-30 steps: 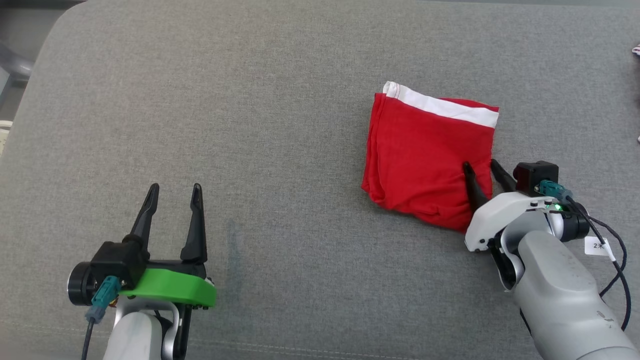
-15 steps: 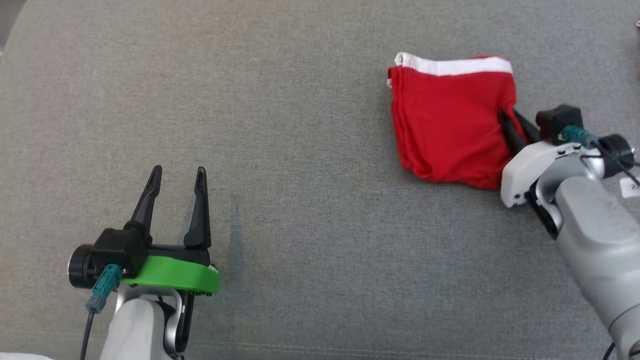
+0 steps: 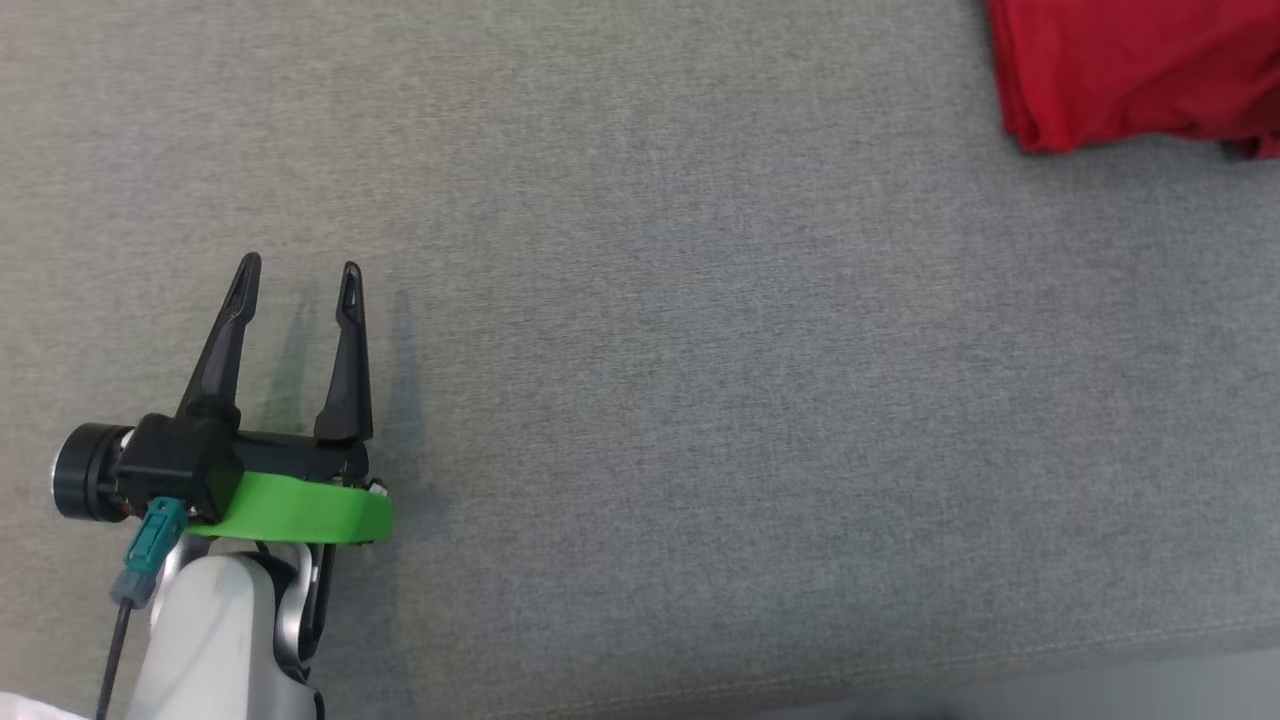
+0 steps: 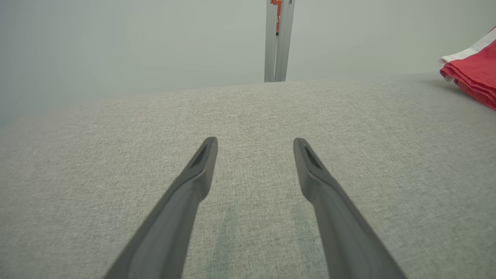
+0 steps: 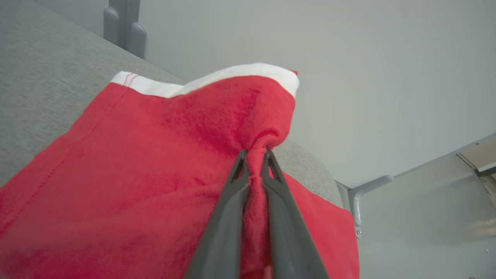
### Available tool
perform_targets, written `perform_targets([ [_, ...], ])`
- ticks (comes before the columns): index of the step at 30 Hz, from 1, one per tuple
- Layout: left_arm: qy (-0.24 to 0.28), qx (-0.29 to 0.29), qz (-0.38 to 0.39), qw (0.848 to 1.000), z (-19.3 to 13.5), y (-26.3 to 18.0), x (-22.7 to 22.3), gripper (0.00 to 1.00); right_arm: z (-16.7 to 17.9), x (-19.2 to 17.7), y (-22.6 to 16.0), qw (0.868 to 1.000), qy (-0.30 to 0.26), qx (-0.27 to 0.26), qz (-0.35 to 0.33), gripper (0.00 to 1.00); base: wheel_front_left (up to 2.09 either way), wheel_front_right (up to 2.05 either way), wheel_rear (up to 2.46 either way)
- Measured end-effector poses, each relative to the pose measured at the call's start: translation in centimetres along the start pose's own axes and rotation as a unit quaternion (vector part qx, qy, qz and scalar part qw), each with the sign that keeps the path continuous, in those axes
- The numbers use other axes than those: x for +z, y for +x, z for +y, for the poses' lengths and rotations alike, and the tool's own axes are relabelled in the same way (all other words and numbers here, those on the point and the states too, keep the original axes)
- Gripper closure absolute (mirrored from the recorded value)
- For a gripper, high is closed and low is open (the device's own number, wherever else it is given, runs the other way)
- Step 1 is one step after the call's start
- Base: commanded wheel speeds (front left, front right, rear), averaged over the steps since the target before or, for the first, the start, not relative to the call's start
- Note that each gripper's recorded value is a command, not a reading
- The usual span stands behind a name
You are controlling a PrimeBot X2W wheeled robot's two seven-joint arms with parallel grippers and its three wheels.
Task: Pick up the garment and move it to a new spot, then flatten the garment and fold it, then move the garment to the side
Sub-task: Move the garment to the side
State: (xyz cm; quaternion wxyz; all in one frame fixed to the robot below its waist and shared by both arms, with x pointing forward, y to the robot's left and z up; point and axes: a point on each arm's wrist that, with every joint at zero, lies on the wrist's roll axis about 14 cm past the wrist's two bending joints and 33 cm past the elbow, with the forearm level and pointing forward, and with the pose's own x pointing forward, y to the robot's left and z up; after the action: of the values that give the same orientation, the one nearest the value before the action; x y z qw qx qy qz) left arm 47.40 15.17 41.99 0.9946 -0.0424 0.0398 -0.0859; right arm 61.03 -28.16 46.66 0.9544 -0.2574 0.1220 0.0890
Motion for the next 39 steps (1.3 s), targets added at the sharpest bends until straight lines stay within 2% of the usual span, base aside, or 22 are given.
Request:
perform_targets([
  [5,0.002,-0.041,0.007,0.999,-2.1,1.9,-1.4,0.0,-6.2,-2.1,-1.9,0.997,-0.026,-0.054,0.04,1.0,0.0,0.0,0.0],
  [11,-0.008,-0.075,0.006,0.997,-4.3,3.5,-2.1,0.0,-11.3,-4.0,-4.1,0.99,-0.041,-0.103,0.083,1.0,0.0,0.0,0.0],
  [20,-0.007,-0.086,0.01,0.996,-4.8,4.0,-2.5,0.0,-13.0,-5.0,-3.8,0.985,-0.048,-0.123,0.113,1.0,0.0,0.0,0.0],
  [21,-0.007,-0.085,0.01,0.996,-4.8,3.9,-2.4,0.0,-13.0,-5.1,-3.6,0.984,-0.044,-0.125,0.115,0.9,0.0,0.0,0.0],
  [22,-0.006,-0.084,0.011,0.996,-4.7,4.0,-2.4,0.0,-13.0,-5.2,-3.4,0.984,-0.042,-0.126,0.115,0.27,0.0,0.0,0.0],
  [23,-0.005,-0.083,0.013,0.996,-4.6,3.9,-2.5,0.0,-13.0,-5.3,-3.3,0.984,-0.039,-0.128,0.116,0.0,0.0,0.0,0.0],
  [31,-0.005,-0.074,0.008,0.997,-4.2,3.8,-2.2,0.0,-12.2,-4.9,-2.6,0.987,-0.028,-0.128,0.094,0.0,0.0,0.0,0.0],
  [39,-0.016,-0.054,0.0,0.998,-3.7,2.5,-1.0,0.0,-10.4,-0.2,-2.5,0.993,-0.002,-0.117,-0.003,0.0,0.0,0.0,0.0],
])
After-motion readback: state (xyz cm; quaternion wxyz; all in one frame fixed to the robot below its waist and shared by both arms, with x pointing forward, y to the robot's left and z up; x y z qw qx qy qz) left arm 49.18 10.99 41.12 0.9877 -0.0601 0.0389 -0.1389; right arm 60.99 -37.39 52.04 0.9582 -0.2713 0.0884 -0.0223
